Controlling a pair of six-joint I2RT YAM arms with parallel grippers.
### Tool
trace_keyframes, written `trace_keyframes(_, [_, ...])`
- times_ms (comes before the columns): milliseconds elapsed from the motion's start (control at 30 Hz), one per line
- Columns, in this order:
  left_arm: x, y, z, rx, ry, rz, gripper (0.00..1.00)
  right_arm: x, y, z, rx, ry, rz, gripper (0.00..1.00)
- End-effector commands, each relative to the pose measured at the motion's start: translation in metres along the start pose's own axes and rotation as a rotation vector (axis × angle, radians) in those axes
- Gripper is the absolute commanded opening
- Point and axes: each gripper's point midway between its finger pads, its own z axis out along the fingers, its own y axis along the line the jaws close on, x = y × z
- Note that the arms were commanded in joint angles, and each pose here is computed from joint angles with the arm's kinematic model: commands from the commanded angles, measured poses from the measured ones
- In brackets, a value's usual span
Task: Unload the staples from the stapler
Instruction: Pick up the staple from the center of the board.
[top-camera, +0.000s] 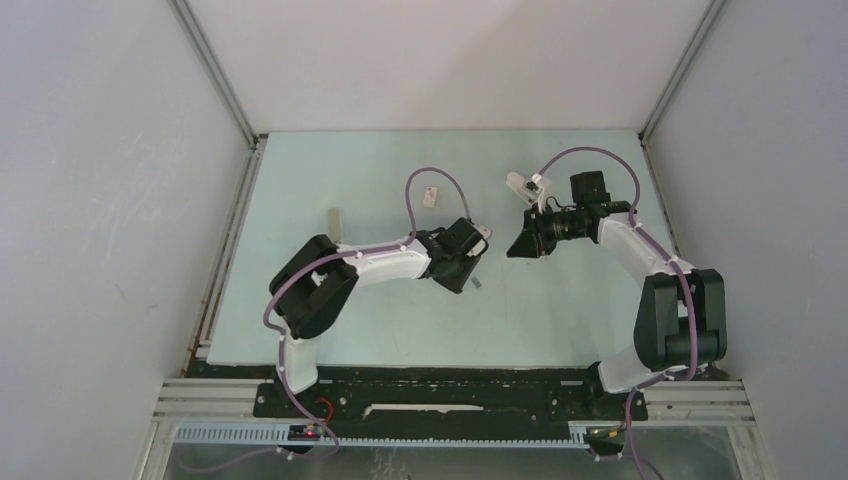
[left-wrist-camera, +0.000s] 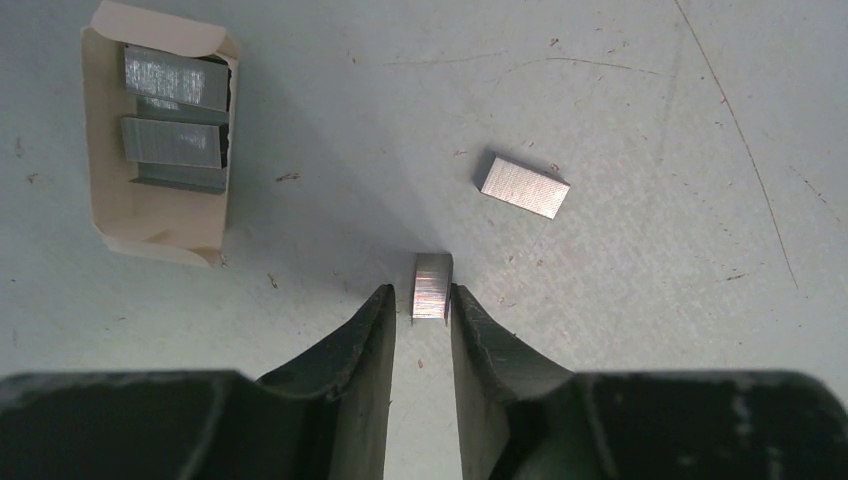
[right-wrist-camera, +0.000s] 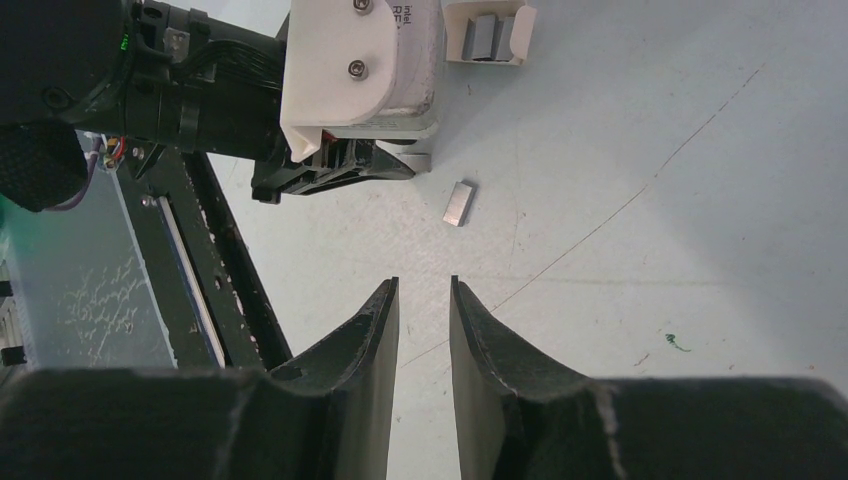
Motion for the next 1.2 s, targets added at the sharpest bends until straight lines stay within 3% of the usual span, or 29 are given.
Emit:
trace_keyframes(0, [0.003, -0.003, -0.011, 0.006, 0.011, 0.008, 0.31, -0.005, 0.002, -0.001, -0.018, -0.018, -0.026, 0.33])
trace_keyframes(333, [0.006, -0.007, -0.011, 0.024, 0.02, 0.007, 0.27, -0.004, 0.002, -0.001, -0.019, -0.016, -0.024, 0.33])
trace_keyframes(667, [-0.002, -0.008, -0.019, 0.038, -0.017, -0.012, 0.11, -0.005, 0.003, -0.001, -0.022, -0.019, -0.027, 0.33])
trace_keyframes(1167, [-0.021, -0.008, -0.041, 0.167, -0.162, -0.131, 0.09, -0.006, 0.005, -0.002, -0.033, -0.023, -0.033, 0.33])
